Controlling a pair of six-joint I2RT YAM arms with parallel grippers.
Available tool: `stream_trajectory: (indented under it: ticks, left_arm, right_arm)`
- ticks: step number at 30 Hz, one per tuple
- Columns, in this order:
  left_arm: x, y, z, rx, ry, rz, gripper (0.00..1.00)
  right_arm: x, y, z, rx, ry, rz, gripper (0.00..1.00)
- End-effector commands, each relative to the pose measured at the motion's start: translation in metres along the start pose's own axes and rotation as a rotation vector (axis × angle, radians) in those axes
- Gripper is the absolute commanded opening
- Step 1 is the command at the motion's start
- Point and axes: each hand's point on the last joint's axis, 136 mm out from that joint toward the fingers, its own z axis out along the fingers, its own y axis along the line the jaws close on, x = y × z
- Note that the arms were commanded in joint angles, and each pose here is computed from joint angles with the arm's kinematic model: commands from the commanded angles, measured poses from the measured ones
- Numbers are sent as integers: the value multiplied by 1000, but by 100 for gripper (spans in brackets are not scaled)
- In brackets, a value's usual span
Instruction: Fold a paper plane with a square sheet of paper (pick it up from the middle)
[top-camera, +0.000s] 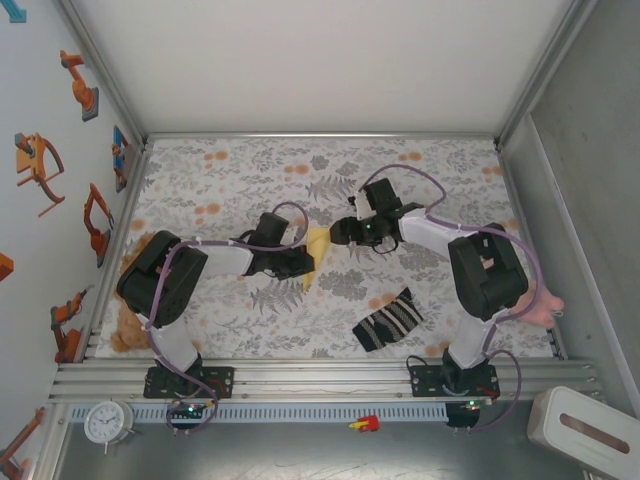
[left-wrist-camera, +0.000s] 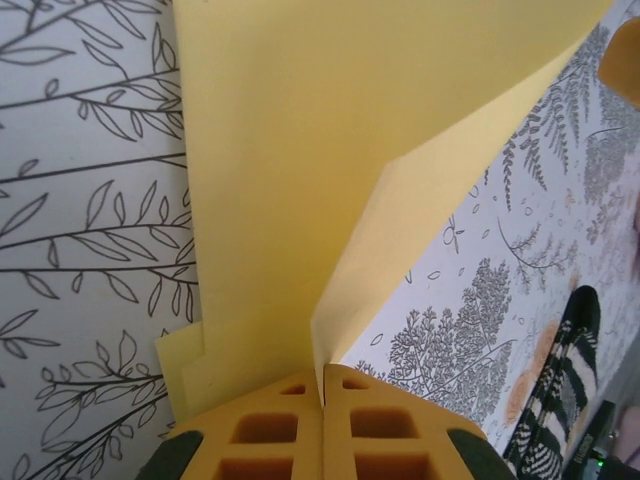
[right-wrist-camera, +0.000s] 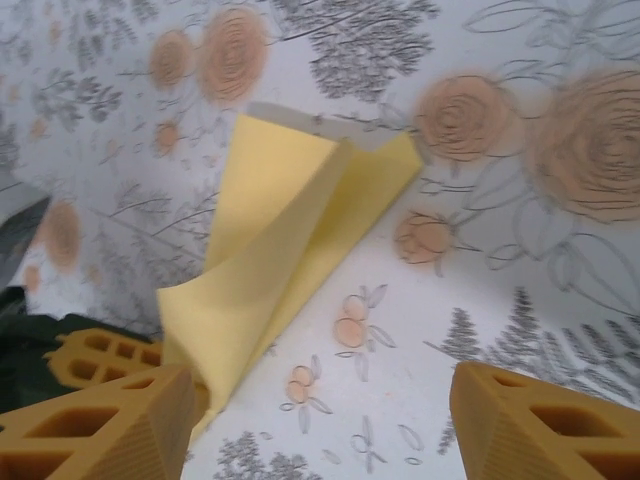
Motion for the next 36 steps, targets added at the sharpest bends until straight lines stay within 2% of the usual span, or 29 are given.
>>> stream_trajectory:
  ticks: [1, 13, 23, 31, 36]
  left_arm:
    - [2, -15, -8, 81, 12, 41, 5]
    - [4, -16, -8, 120, 25, 30, 3]
    - [4, -13, -8, 110, 23, 37, 5]
    - [2, -12, -10, 94, 8, 31, 10]
    - [-3, -16, -22, 83, -45, 10, 20]
  right_arm:
    - [2, 18, 4, -114, 22, -92, 66]
    - [-4, 18, 30, -155, 65, -82, 66]
    - [4, -7, 52, -37, 122, -25, 63]
    - [13, -22, 64, 53, 150, 6, 62]
    - [24, -37, 72, 133, 178, 49, 62]
